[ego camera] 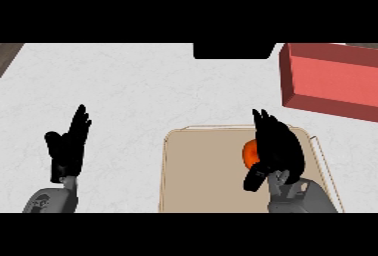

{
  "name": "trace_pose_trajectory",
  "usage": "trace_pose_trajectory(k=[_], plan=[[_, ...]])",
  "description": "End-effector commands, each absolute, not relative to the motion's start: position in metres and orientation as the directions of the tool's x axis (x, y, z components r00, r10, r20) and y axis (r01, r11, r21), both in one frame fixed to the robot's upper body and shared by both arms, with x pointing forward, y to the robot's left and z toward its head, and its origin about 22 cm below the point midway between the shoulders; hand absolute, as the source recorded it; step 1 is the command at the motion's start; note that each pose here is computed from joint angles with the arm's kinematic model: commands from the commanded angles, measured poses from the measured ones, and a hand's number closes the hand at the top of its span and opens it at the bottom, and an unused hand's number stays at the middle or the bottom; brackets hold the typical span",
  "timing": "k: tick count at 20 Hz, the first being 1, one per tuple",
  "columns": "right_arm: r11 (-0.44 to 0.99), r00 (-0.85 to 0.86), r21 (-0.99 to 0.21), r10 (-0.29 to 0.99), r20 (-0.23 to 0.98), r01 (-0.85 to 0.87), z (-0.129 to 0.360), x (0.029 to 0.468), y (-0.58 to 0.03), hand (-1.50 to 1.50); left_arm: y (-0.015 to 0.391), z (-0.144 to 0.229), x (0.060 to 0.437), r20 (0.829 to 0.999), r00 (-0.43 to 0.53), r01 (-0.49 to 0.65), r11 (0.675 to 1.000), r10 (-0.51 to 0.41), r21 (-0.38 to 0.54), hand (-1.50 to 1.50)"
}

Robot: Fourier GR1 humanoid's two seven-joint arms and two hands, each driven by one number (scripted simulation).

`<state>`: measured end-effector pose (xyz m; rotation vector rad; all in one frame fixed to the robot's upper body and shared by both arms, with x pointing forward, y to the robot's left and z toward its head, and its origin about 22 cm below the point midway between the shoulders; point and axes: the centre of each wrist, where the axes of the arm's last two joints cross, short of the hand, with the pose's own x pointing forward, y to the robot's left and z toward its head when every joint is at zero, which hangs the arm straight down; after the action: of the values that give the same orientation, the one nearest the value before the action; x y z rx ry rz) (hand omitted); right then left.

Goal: Pick the squash from the tray and place it in the cardboard box

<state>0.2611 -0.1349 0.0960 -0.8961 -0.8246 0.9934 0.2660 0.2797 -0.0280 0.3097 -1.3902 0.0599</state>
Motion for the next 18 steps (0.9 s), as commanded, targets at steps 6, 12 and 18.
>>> trace_pose_trajectory(k=[6, 12, 18], plan=[[0.262, 0.417, -0.894, 0.904, 0.095, -0.363, 0.074, 0.277, -0.149, -1.5, 0.289, -0.017, 0.263, 0.972, 0.191, -0.221, 0.958, -0.14, 0.181, 0.0], [0.282, 0.411, -0.887, 0.904, 0.118, -0.365, 0.057, 0.289, -0.161, -1.5, 0.284, -0.037, 0.268, 0.976, 0.184, -0.226, 0.962, -0.114, 0.155, 0.0], [0.237, 0.288, -0.921, 0.946, 0.147, -0.309, 0.044, 0.277, -0.147, 1.5, 0.262, -0.022, 0.268, 0.975, 0.182, -0.215, 0.962, -0.13, 0.168, 0.0]])
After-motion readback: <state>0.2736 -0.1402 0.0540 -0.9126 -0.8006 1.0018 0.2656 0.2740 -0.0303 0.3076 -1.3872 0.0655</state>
